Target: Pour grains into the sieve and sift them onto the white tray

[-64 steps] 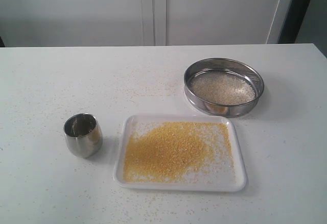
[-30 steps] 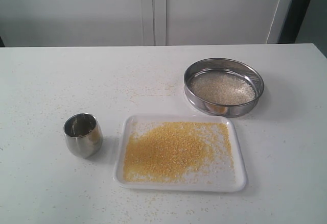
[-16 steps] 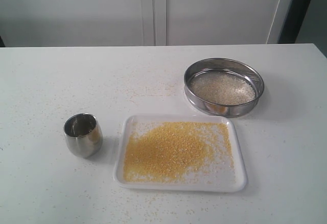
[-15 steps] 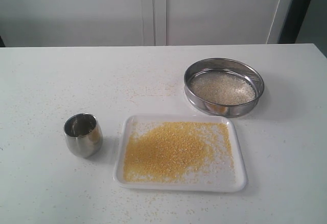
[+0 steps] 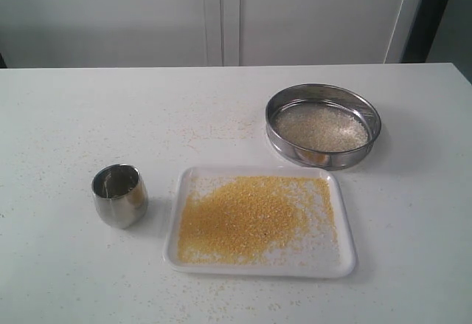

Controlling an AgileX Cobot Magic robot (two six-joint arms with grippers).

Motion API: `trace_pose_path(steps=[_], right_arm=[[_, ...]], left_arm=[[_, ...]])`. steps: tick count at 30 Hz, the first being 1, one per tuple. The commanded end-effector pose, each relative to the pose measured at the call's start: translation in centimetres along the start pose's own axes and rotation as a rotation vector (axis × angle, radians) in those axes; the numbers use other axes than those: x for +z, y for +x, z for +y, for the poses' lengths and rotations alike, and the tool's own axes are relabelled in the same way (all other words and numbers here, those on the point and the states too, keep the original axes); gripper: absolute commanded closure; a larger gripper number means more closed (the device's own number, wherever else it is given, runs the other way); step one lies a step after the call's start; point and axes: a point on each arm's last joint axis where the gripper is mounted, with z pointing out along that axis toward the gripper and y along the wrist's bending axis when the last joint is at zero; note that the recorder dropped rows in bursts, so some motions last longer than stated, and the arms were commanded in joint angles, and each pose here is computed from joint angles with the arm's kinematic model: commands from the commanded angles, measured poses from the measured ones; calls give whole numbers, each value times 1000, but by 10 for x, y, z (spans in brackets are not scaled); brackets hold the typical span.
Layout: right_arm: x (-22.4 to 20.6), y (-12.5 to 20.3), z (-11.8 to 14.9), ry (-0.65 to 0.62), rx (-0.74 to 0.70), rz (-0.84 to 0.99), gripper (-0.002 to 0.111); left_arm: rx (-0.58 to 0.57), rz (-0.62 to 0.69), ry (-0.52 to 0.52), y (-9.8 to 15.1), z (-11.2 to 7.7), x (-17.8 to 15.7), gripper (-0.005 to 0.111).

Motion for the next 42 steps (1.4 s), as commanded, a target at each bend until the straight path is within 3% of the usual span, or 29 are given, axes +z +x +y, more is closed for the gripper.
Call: trace_pose_path(steps=[1,7,19,25,42], right_arm=[[0,0,-1,7,-4,-16,108],[0,0,-1,7,-4,-16,108],[0,0,-1,7,-4,-16,108],[0,0,-1,7,-4,-16,108],[0,0,-1,7,-4,-16,108]], left_arm=[[39,-106,32,19,0,2,107],[84,-133,107,40,-2,7,107],[96,-151,115,39,-2,7,107],[172,-170,152,38,-6,6,107],[186,-172,151,38,-6,6,107]])
